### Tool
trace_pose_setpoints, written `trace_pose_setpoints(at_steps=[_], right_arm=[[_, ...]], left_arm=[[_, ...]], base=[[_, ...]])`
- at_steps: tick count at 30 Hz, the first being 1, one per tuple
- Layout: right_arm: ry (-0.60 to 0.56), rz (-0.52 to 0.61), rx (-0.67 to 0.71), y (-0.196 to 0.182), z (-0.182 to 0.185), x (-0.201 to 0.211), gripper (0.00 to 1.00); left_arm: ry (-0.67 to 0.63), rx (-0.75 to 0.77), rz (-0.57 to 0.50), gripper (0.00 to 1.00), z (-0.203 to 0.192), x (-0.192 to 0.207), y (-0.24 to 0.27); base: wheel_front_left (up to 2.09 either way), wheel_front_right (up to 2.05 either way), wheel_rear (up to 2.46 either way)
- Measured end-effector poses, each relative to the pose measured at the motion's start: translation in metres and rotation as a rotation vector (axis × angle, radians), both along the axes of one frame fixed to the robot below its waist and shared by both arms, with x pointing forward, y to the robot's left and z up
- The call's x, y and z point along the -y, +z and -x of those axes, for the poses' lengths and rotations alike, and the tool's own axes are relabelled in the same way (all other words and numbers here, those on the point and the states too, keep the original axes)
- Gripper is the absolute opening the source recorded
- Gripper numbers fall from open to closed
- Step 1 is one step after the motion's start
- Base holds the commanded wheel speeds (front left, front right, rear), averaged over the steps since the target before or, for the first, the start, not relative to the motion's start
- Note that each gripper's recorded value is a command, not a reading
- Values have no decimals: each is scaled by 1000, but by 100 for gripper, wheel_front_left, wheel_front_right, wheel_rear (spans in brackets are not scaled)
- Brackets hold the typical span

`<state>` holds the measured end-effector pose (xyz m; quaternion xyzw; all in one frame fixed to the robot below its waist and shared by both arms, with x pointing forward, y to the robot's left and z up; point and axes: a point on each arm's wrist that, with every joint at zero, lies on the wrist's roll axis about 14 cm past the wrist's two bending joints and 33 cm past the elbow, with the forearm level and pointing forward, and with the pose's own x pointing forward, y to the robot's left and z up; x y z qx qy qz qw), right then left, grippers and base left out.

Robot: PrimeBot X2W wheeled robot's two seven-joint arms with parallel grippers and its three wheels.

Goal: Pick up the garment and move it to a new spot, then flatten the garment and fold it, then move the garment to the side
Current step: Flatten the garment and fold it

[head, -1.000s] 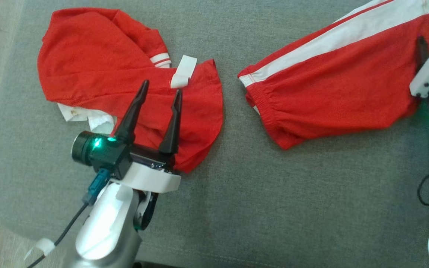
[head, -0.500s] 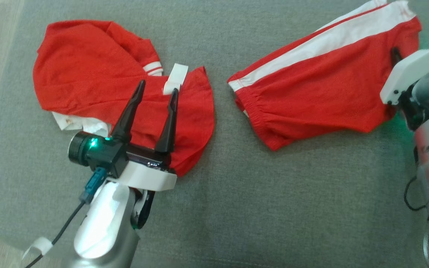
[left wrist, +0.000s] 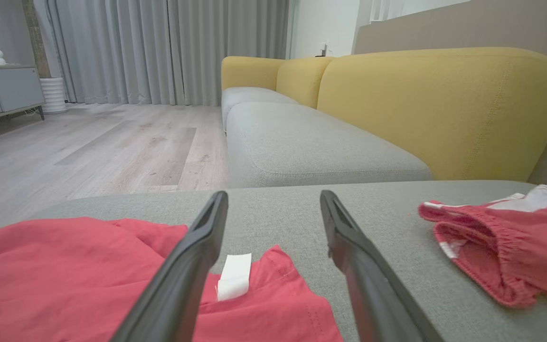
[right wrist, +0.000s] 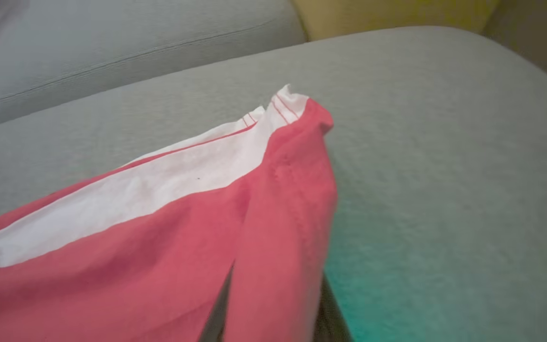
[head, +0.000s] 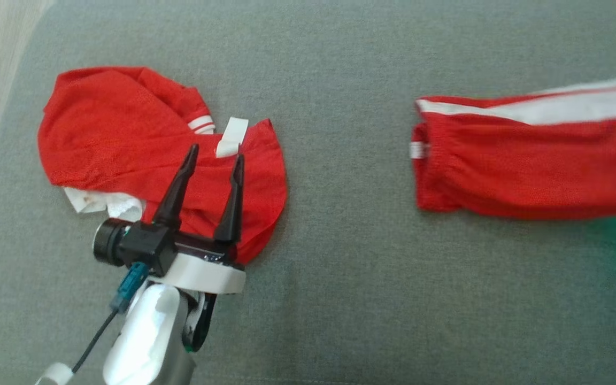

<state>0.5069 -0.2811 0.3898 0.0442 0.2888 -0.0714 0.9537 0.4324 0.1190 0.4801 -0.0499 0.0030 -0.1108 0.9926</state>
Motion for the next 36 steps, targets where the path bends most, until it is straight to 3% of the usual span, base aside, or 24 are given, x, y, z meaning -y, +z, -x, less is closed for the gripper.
trace_pose_setpoints(at_steps=[5,9,15,23,36], right_arm=[[-88,13,20,-3,24,32,0],[-78,4,103,11,16,22,0],[-22,-78,235,35,0,-25,0],[78,-277,446,92,-16,-101,0],[345,-431,406,91,18,-213,0]], left_arm=[[-11,5,2,100,2,4,2],[-19,13,7,100,3,5,5],[-7,21,6,100,9,1,9],[34,55,4,100,22,-13,24],[126,50,0,100,44,-44,24]], base=[[0,0,0],[0,0,0],[0,0,0],[0,0,0],[0,0,0]])
